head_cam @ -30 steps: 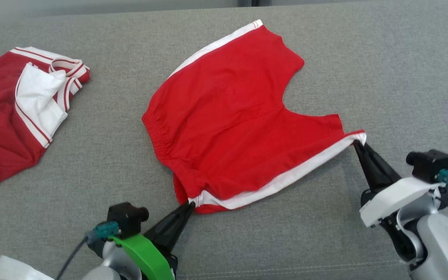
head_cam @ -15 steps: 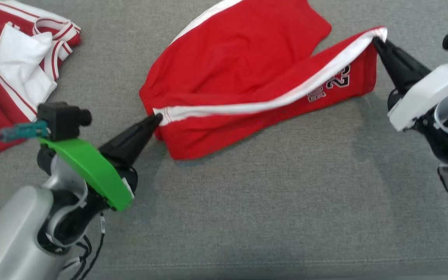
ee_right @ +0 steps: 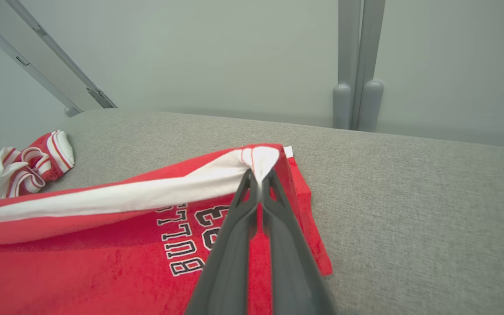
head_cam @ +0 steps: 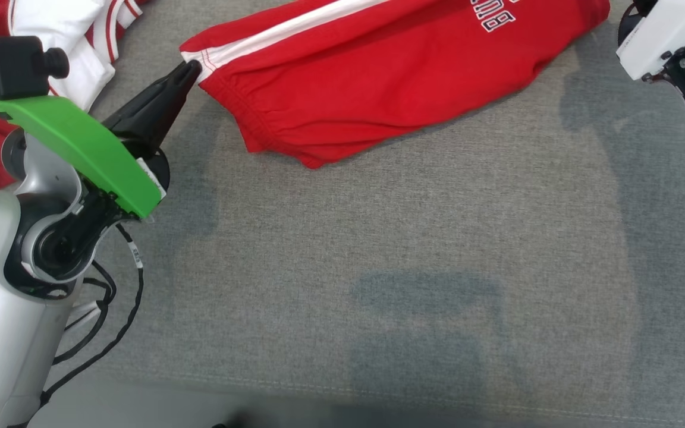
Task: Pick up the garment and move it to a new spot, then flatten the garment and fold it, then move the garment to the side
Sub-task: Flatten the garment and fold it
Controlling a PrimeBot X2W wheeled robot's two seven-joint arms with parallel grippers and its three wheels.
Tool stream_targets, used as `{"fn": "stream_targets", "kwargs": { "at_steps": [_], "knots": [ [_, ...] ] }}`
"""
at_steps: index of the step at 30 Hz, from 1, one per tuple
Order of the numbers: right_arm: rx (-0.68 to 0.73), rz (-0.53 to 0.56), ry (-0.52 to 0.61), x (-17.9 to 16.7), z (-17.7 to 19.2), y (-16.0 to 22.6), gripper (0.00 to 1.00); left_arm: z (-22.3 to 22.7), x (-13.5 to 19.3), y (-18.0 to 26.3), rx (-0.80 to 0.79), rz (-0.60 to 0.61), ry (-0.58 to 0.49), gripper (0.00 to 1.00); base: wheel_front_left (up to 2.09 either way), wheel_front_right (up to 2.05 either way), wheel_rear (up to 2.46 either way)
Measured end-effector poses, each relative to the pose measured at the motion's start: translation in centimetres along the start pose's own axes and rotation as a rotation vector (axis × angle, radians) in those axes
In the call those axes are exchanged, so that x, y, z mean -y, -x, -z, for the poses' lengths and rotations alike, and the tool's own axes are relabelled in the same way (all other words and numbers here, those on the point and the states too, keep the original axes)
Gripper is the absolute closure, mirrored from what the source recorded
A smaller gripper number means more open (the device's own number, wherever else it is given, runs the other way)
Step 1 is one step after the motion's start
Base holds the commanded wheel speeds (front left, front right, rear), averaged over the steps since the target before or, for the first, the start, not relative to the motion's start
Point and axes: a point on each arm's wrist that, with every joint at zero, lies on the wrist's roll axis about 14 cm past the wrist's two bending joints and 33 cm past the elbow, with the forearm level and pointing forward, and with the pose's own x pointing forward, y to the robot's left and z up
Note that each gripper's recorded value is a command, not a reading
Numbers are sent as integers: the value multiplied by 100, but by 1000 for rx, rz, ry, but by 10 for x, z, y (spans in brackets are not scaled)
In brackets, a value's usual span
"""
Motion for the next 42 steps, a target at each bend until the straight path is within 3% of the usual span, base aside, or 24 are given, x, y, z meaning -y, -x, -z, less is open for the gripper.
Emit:
{"fn": "stream_targets", "kwargs": {
  "at_steps": [7, 22, 23, 24, 25, 26, 27, 28, 37, 42],
  "knots": [
    [-65, -39, -30, -17, 25, -24, 100, 12, -19, -5, -39, -64, 38, 100, 0, 0, 0],
    [-35, 52, 41, 3, 10, -40, 100, 9, -28, -24, -59, -92, 22, 100, 0, 0, 0],
    [-29, 57, 47, 4, 8, -41, 96, 10, -29, -24, -62, -97, 23, 100, 0, 0, 0],
    [-28, 58, 51, 4, 8, -42, 100, 11, -31, -25, -63, -103, 22, 95, 0, 0, 0],
    [-30, 57, 53, 3, 8, -44, 98, 10, -33, -26, -57, -108, 20, 74, 0, 0, 0],
    [-24, 62, 56, 3, 7, -45, 82, 8, -33, -27, -46, -106, 21, 43, 0, 0, 0],
    [-12, 69, 67, 3, 5, -46, 31, 5, -32, -29, -29, -104, 16, 0, 0, 0, 0],
    [-12, 69, 67, 3, 5, -46, 0, 5, -32, -29, -29, -104, 16, 0, 0, 0, 0],
    [63, 74, 76, -3, -9, -48, 0, -1, -43, -32, 2, -142, 2, 0, 0, 0, 0],
    [122, 89, 79, 7, -22, -40, 0, -20, -40, -31, 96, -134, -29, 0, 0, 0, 0]
  ]
}}
